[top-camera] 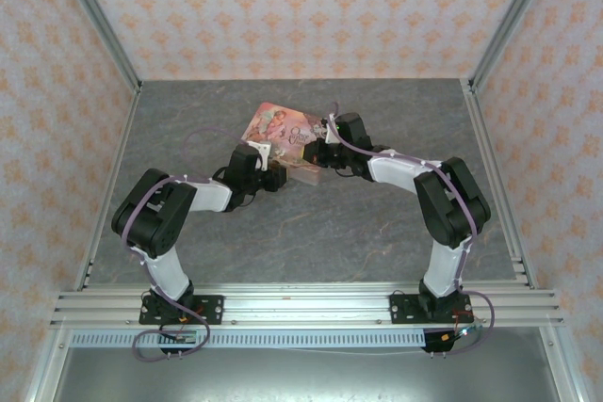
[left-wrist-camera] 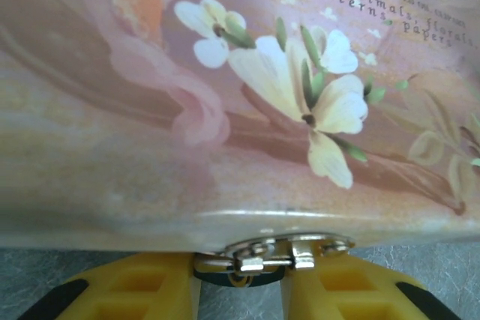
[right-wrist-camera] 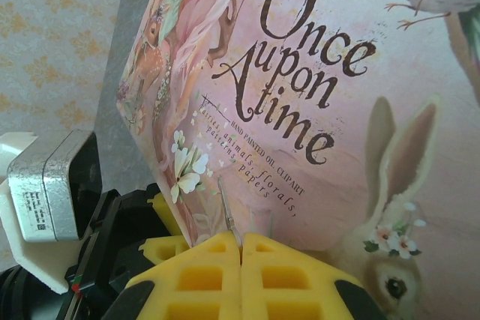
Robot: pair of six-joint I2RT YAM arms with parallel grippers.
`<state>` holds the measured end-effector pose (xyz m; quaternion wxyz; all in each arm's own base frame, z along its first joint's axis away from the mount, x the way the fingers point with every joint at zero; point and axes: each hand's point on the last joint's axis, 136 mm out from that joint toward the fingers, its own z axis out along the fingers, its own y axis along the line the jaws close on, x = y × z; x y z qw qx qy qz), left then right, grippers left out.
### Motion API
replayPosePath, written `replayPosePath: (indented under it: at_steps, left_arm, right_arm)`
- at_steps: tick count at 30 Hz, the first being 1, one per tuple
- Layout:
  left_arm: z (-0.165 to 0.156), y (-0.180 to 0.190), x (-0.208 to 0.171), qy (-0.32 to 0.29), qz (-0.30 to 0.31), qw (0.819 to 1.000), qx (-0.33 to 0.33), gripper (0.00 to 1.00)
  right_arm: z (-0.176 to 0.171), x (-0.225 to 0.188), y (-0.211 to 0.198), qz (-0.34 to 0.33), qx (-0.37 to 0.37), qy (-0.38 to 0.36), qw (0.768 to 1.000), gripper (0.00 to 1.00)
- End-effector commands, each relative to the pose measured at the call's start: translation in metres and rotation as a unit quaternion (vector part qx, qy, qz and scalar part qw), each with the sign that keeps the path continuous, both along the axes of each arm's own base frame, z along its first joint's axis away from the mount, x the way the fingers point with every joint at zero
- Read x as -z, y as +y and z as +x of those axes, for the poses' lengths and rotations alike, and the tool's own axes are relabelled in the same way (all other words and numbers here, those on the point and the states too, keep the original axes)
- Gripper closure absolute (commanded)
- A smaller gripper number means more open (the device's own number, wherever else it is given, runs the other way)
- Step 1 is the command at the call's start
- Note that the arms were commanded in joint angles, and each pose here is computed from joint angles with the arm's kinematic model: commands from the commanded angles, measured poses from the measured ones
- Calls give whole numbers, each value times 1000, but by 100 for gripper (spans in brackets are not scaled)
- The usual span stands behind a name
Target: Unlock the padlock with the key
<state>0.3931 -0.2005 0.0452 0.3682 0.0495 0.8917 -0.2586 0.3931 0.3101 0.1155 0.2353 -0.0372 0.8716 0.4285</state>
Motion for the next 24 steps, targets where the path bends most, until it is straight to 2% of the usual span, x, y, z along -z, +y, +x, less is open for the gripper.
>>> replayPosePath:
  at_steps: [1, 6, 13, 18, 24]
  left_arm:
    - [16, 0, -24, -43, -8, 999, -12, 72]
    - [14, 1, -28, -45, -12, 999, -14, 77]
    - [7, -1, -44, -25, -43, 998, -23, 81]
    - [-2, -7, -48, 44, -82, 995, -37, 90]
    - [-14, -20, -61, 112, -166, 978, -54, 96]
  right_arm:
    - [-11, 17, -8, -27, 3, 27, 999, 100]
    - [-9, 4, -9, -26, 3, 4, 1000, 100]
    - [-18, -32, -30, -54, 11, -82, 995, 100]
    - [-49, -33, -49, -84, 2, -129, 988, 100]
    - [-90, -24, -53, -98, -9, -178, 979, 100]
